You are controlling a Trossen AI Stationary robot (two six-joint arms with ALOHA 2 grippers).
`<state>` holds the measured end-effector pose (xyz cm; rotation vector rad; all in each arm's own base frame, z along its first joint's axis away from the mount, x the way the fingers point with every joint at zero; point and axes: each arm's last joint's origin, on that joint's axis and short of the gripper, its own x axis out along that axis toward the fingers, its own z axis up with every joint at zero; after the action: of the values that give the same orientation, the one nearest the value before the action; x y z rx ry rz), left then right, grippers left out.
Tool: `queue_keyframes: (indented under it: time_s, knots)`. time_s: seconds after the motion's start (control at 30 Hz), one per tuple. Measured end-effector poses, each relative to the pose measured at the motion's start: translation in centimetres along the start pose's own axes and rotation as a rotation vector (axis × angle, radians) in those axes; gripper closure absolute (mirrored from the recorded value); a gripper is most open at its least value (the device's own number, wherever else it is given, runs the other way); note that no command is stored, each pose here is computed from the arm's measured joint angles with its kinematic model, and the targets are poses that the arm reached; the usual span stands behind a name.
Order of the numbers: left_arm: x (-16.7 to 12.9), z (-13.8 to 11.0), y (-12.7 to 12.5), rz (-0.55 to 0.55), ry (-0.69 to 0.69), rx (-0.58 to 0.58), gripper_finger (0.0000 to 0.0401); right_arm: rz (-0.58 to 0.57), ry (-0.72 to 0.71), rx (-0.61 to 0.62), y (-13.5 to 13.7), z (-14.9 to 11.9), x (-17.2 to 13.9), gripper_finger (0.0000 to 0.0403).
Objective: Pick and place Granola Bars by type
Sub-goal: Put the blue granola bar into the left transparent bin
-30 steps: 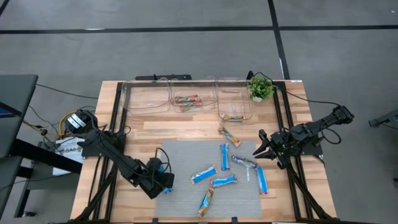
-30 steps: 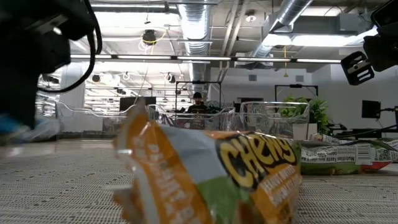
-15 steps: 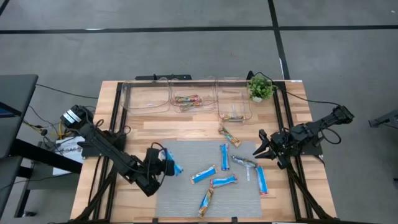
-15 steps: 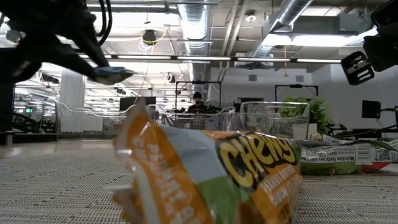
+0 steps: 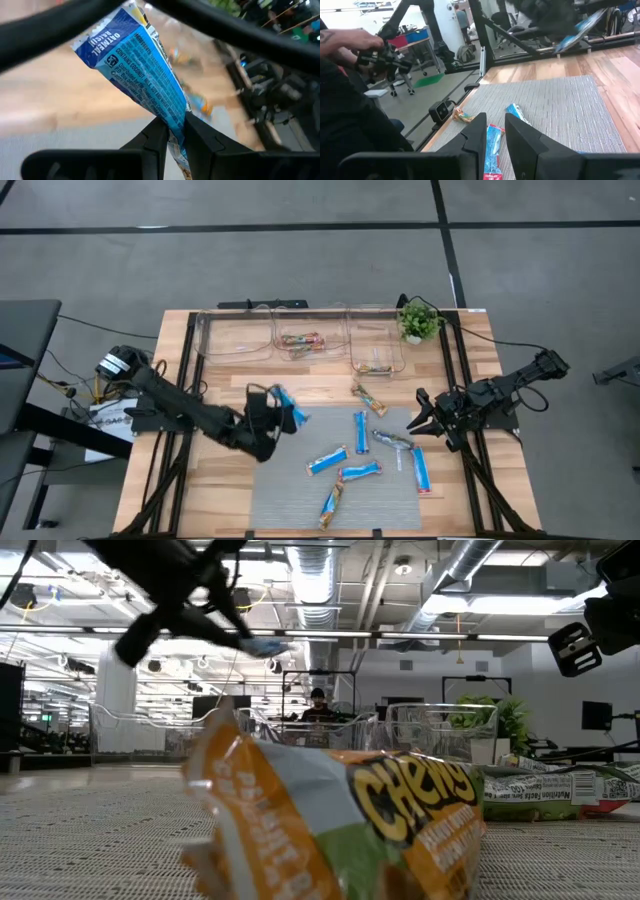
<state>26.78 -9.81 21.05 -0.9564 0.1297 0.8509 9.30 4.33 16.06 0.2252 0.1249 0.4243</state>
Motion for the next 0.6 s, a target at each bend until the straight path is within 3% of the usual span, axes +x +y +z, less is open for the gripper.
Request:
queue_keyframes:
  time_s: [0.3, 0.6]
  knots:
    - [2.9, 7.2, -0.6, 0.029, -0.043, 0.083, 0.0351, 0.000, 0.000, 0.000, 0.0, 0.0, 0.0, 0.0341]
    - [4.4, 13.9, 1.0, 0.081, -0.022, 0.180, 0.0351, 0.000, 0.000, 0.000, 0.0, 0.0, 0.0, 0.0341]
